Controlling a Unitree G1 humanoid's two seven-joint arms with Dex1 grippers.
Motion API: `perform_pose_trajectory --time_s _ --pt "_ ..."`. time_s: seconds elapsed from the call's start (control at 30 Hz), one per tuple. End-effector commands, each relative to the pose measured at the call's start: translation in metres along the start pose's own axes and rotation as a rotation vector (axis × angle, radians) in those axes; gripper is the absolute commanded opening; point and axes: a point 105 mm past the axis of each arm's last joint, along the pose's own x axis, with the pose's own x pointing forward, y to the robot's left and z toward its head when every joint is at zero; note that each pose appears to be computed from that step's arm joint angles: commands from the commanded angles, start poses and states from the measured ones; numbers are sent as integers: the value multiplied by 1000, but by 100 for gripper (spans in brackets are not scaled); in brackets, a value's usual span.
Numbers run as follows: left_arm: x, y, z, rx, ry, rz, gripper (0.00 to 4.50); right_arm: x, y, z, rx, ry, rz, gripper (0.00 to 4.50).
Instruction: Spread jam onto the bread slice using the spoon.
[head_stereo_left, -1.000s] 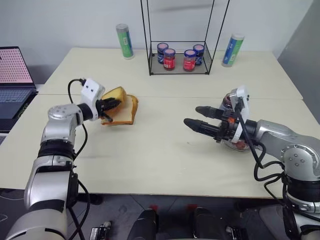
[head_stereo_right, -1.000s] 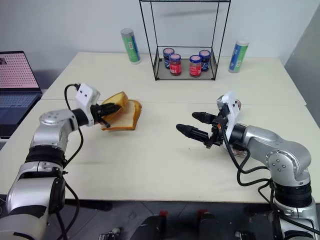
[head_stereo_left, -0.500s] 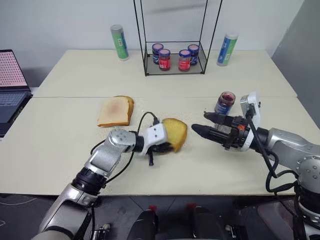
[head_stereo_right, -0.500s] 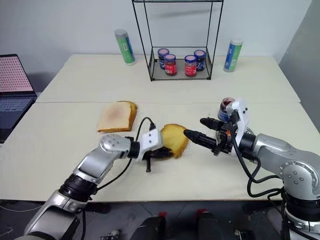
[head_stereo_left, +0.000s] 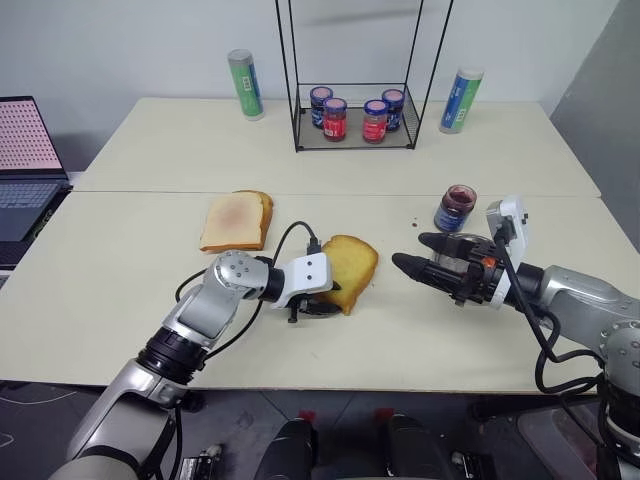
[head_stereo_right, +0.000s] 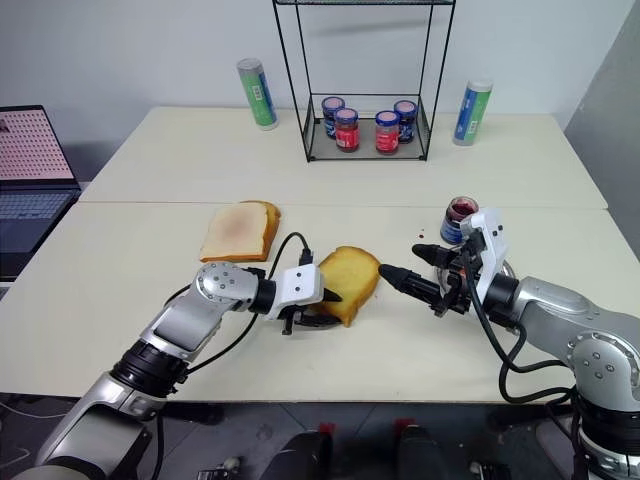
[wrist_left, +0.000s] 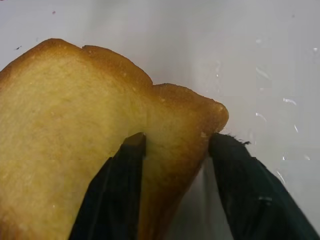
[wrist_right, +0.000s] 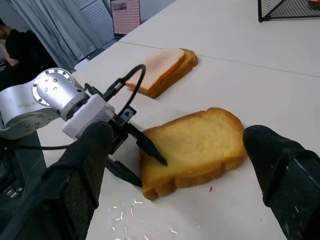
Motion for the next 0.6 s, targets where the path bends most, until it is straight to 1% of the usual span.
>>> perform_pose_trajectory --time_s 0.03,0.2,0.23,0.27,0.3,0.37,0.43,0.47,0.53,0.6 --pt "-23 11 10 -25 -29 41 284 -18 -10 11 -18 -59 -79 450" --pt "-45 12 12 -46 -22 47 388 -46 -29 3 17 -63 -219 450" --pt "-49 12 16 -59 -36 43 416 -52 -33 3 23 -68 -248 450" --pt "-53 11 23 -80 -69 34 432 -61 -37 3 33 -75 -281 450" --pt "-57 10 37 -107 -136 26 449 -73 -44 1 46 -74 -337 450" --pt "-61 8 62 -135 -255 10 449 -97 -53 -6 85 -73 -430 450" --pt "-56 9 79 -139 -335 31 449 -116 -61 -14 132 -88 -513 450" --pt "-54 10 82 -139 -352 42 449 -120 -62 -16 146 -94 -534 450" --pt "-40 11 86 -129 -371 83 449 -130 -64 -23 195 -112 -575 450" --pt "-29 5 89 -106 -381 71 449 -137 -67 -28 241 -139 -610 450"
